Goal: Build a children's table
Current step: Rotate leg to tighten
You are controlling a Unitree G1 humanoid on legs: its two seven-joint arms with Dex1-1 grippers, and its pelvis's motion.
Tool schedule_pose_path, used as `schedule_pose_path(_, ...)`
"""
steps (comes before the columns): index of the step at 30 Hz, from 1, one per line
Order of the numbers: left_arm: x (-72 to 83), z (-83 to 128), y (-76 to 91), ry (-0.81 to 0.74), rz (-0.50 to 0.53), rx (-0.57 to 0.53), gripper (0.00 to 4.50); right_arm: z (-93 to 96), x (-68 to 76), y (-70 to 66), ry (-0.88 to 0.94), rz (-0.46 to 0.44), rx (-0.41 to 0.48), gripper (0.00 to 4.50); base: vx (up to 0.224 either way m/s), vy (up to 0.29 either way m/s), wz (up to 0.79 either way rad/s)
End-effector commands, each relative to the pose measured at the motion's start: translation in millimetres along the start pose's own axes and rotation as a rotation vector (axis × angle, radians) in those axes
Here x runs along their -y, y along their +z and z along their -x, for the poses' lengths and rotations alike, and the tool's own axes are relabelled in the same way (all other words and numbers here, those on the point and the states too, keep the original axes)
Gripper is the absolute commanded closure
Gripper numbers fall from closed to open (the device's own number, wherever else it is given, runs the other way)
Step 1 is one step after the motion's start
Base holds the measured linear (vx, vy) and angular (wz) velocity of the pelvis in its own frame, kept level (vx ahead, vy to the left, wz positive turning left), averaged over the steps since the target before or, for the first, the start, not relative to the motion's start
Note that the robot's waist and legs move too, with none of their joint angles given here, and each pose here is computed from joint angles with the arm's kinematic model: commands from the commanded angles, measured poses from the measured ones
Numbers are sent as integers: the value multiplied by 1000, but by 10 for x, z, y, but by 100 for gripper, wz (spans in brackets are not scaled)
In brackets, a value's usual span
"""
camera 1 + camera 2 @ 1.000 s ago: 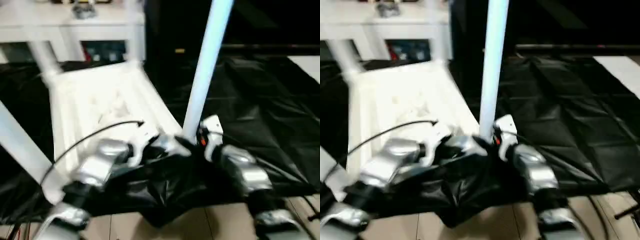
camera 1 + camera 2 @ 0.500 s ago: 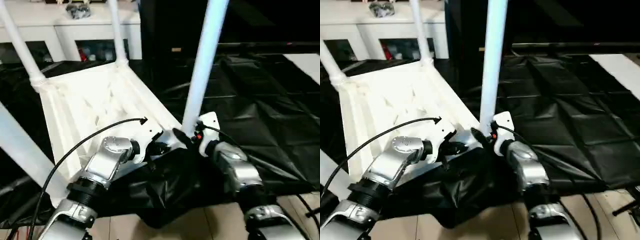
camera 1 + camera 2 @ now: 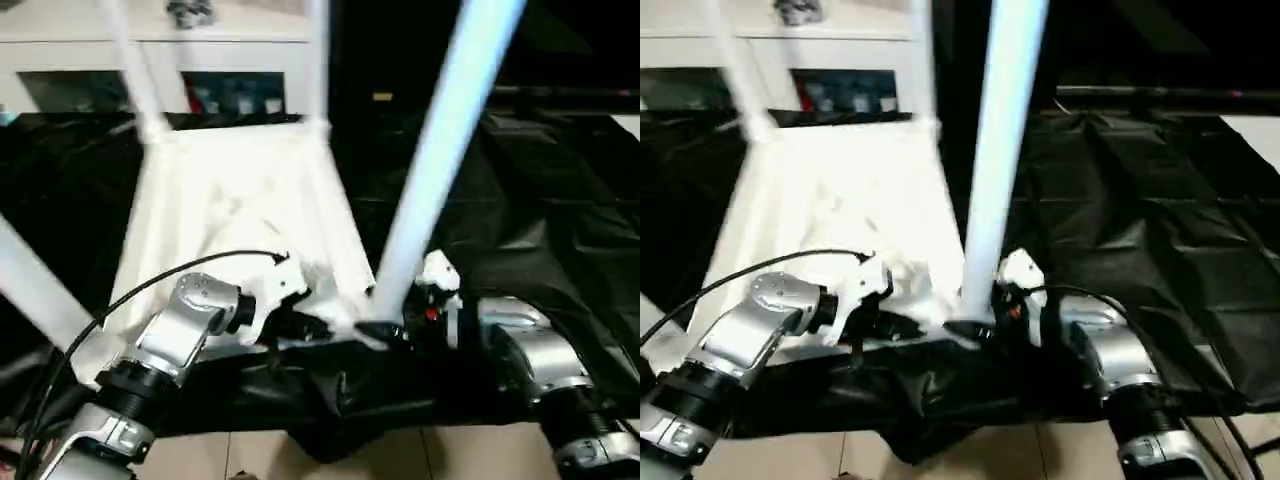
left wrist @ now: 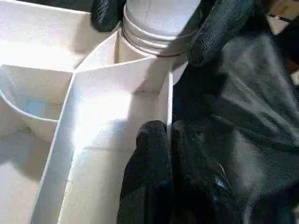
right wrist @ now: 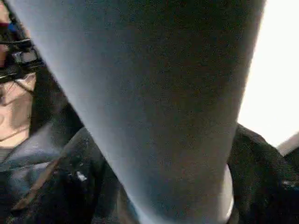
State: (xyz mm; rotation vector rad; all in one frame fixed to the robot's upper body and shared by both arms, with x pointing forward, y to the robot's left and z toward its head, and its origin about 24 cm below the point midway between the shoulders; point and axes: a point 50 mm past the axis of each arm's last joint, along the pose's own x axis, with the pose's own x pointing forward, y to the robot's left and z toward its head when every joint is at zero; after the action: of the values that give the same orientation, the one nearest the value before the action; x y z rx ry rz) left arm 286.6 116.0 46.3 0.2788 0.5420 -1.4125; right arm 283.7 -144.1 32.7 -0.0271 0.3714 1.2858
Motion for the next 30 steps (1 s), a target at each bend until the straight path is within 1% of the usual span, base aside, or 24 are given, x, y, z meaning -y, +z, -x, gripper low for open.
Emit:
schedule_pose_path(1,37,-81,134,-49,-47,43,450,-168,-168,-103,139,-35,-37,124,0,0,0)
schedule_pose_path(3,26,-62,127,-52,-50,36,450,-164,-177,-97,146,-38,-36,151,0,0,0)
schedule_pose_path(7,3,-52,132,-39,-52,36,450,-182,-206,-96,157,-39,-40,177,0,0,0)
schedule_pose_path(8,-12,-60,133,-17,-51,39,450,-189,-203,-94,143,-41,-29,183,0,0,0)
schedule_pose_path(11,-53,-81,146,37,-40,57,450,-212,-184,-87,96,-49,2,186,0,0,0)
schedule_pose_path(12,-76,-100,162,69,-30,71,450,-237,-160,-89,50,-58,21,188,0,0,0)
schedule_pose_path(13,-76,-100,162,69,-30,71,450,-237,-160,-89,50,-58,21,188,0,0,0)
schedule_pose_path(14,-131,-163,211,155,9,104,450,-318,-61,-130,-111,-99,48,188,0,0,0)
schedule_pose_path(16,-136,-201,235,176,24,118,450,-361,-12,-151,-192,-124,57,188,-26,-1,-2)
schedule_pose_path(18,-136,-270,270,203,44,132,450,-426,67,-168,-331,-175,74,188,0,0,0)
schedule_pose_path(19,-146,-316,288,236,54,136,450,-479,96,-156,-398,-208,99,189,0,0,0)
schedule_pose_path(20,-152,-345,299,259,60,138,450,-512,110,-147,-435,-229,115,189,0,0,0)
schedule_pose_path(21,-152,-390,318,280,72,143,450,-567,120,-154,-480,-249,109,189,0,0,0)
schedule_pose_path(22,-152,-424,334,296,81,148,450,-613,122,-161,-510,-251,97,189,0,0,0)
schedule_pose_path(23,-152,-424,334,296,81,148,450,-613,122,-161,-510,-251,97,189,0,0,0)
schedule_pose_path(24,-139,-481,360,311,93,154,450,-690,115,-180,-546,-237,66,189,0,0,0)
schedule_pose_path(25,-135,-491,365,311,94,155,450,-704,112,-183,-550,-235,61,189,0,0,0)
schedule_pose_path(26,-119,-517,379,310,95,159,450,-739,100,-192,-551,-238,59,133,0,0,0)
schedule_pose_path(27,-119,-517,379,310,95,159,450,-739,100,-192,-551,-238,59,119,0,0,0)
schedule_pose_path(28,-77,-533,387,281,87,164,450,-752,94,-188,-539,-270,85,119,0,0,0)
schedule_pose_path(30,-69,-532,385,275,85,165,450,-749,95,-183,-538,-277,94,99,0,0,0)
